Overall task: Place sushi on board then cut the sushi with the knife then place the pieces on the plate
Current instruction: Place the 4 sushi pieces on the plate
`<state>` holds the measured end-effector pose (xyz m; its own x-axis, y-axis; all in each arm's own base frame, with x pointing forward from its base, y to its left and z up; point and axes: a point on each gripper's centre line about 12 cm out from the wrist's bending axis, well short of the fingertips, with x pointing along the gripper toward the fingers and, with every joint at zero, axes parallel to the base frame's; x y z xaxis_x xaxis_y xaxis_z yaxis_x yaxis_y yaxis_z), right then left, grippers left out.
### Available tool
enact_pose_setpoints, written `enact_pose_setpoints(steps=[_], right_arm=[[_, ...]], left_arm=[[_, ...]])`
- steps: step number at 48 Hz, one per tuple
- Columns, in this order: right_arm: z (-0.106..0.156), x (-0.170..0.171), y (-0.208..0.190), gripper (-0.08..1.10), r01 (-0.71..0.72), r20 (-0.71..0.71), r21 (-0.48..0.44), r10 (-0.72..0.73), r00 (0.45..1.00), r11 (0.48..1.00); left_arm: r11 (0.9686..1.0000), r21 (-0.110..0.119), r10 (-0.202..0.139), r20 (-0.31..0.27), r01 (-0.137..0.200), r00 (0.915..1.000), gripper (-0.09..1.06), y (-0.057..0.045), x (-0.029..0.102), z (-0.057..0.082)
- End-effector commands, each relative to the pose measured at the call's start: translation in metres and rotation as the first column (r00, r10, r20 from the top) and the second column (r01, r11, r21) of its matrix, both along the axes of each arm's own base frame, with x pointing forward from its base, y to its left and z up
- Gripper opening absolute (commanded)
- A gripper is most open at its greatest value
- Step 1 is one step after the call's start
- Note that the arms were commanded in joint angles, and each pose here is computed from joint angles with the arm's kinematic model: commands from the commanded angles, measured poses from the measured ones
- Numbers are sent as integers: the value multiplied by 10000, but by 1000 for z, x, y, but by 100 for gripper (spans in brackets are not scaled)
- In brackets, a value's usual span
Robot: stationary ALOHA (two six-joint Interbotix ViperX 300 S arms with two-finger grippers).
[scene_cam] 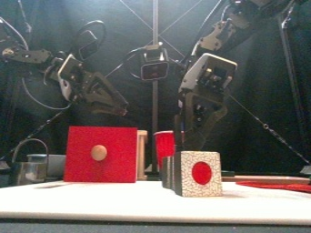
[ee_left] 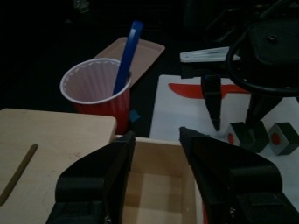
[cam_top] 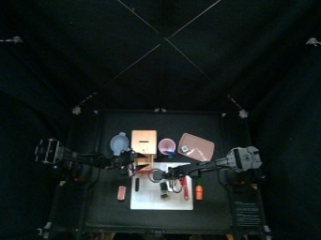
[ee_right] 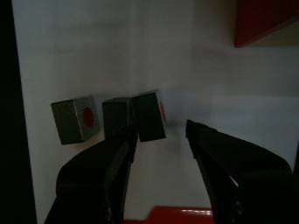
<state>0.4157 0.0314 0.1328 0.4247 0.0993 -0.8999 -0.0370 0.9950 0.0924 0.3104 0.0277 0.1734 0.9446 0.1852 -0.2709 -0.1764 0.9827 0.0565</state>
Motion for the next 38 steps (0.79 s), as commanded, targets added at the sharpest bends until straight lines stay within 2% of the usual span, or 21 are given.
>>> enact_pose_setpoints(steps=[1,8,15,21,38], right_arm=[[14,10,0,83,-60,481,-59,63,9988,10000],[12,12,1,77,-78,419,-63,81,9991,9999],[11,14,1,56,-35,399,-23,36,9992,10000],[13,14,1,45,30,438,-4,-30,9990,10000],[53,-6,-5,43,383,790,299,-406,9961,9988]], left_arm=[[10000,12,41,227,-41,9997,83,1,1,6],[9998,-111,181,152,-180,9997,83,2,-1,3],[9994,-195,272,77,-270,9996,83,3,-2,1],[9993,-212,298,92,-296,9995,83,3,-3,1],[9993,-232,291,61,-290,9996,83,2,-4,0]])
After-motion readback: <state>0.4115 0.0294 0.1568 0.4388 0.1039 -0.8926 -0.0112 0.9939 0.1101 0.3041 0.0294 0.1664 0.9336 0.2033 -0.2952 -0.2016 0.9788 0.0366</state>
